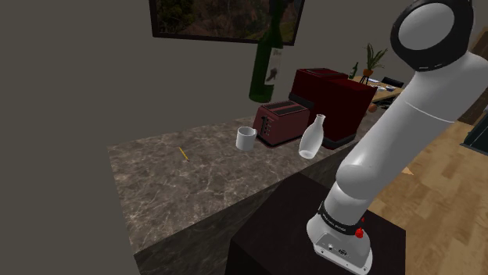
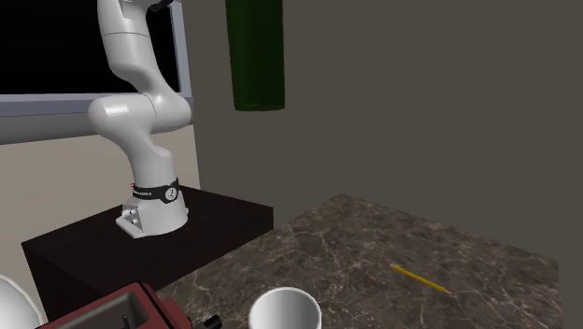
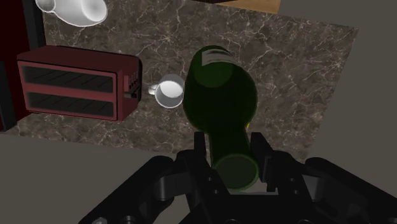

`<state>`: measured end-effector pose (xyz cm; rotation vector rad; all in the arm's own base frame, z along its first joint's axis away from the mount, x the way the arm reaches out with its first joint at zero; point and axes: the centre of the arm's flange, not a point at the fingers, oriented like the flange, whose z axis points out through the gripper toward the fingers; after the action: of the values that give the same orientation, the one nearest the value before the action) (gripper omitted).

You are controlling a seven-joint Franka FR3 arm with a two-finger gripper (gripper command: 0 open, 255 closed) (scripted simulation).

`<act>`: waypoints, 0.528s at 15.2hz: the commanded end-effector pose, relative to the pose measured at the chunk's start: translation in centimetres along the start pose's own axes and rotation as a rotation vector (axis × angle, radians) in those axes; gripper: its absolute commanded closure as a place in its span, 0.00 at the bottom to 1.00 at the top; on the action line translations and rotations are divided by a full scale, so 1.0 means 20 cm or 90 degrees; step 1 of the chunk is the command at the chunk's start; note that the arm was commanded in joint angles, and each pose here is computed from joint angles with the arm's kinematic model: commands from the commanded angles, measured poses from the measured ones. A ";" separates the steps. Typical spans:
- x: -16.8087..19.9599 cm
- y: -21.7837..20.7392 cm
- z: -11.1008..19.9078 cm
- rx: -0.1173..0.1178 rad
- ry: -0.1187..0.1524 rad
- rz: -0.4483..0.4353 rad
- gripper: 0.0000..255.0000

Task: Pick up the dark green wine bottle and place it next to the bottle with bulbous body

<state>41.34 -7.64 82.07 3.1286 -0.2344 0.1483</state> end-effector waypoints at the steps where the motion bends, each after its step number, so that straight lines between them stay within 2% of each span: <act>1: -0.02 0.13 -0.02 0.000 0.000 -0.002 1.00; 8: -0.07 0.58 -0.10 0.000 0.000 -0.002 1.00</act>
<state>38.55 -17.42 83.71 3.1297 -0.2333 0.1485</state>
